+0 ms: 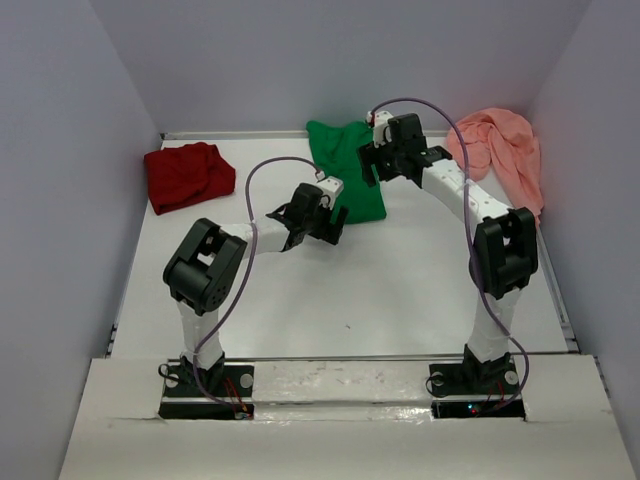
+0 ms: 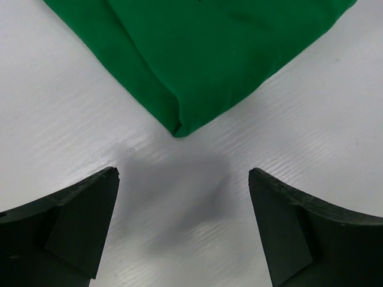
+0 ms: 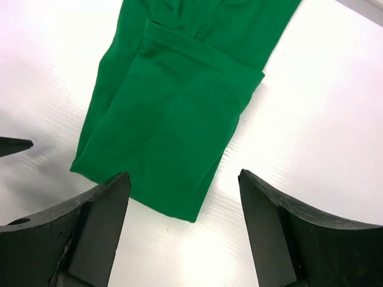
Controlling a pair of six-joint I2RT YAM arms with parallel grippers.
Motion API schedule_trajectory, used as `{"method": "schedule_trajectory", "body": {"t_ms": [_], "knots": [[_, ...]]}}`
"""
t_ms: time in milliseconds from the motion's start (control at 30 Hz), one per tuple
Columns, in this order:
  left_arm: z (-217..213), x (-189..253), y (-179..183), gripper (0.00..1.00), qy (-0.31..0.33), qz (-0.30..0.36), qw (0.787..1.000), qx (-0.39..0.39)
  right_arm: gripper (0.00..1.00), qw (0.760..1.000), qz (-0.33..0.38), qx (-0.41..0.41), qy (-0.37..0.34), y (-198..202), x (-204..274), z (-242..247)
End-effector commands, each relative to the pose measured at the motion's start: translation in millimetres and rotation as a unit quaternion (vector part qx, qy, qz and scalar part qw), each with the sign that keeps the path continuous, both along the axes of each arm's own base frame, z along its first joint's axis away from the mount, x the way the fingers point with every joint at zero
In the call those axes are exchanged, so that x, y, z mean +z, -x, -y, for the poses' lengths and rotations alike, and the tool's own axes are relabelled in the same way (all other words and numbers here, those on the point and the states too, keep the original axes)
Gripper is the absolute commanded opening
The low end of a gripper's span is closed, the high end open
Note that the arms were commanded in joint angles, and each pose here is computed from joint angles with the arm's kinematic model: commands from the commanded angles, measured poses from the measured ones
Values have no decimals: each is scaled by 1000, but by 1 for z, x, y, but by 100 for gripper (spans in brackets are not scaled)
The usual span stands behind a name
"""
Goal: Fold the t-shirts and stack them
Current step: Fold the folded rectangular tshirt in 1/3 of the way, then grab one side of the 2/3 rectangular tshirt with both arms
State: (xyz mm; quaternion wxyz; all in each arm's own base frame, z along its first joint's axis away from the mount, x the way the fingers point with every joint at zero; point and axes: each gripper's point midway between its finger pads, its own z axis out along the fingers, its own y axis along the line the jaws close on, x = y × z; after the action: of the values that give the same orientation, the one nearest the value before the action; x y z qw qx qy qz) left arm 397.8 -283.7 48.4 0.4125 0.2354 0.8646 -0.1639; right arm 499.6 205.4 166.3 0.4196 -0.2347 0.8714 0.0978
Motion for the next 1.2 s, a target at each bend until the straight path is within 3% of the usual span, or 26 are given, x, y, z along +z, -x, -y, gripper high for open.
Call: {"method": "schedule_trajectory", "body": {"t_ms": [0,467,600,800,1167], "knots": [[17,30,-10,99,26,30,999,-4,79,1000,-26,-2,8,19,-9,9],[12,44,-19,99,31,80,996,32,77,991,-124,-17,51,59,-80,29],[3,46,-31,98,10,98,992,79,76,990,-126,-19,52,66,-87,31],[10,37,-36,96,-4,77,993,84,75,989,-123,-50,70,58,-95,44],[37,53,-37,95,53,82,995,25,73,994,-101,-30,-2,52,-91,48]]}}
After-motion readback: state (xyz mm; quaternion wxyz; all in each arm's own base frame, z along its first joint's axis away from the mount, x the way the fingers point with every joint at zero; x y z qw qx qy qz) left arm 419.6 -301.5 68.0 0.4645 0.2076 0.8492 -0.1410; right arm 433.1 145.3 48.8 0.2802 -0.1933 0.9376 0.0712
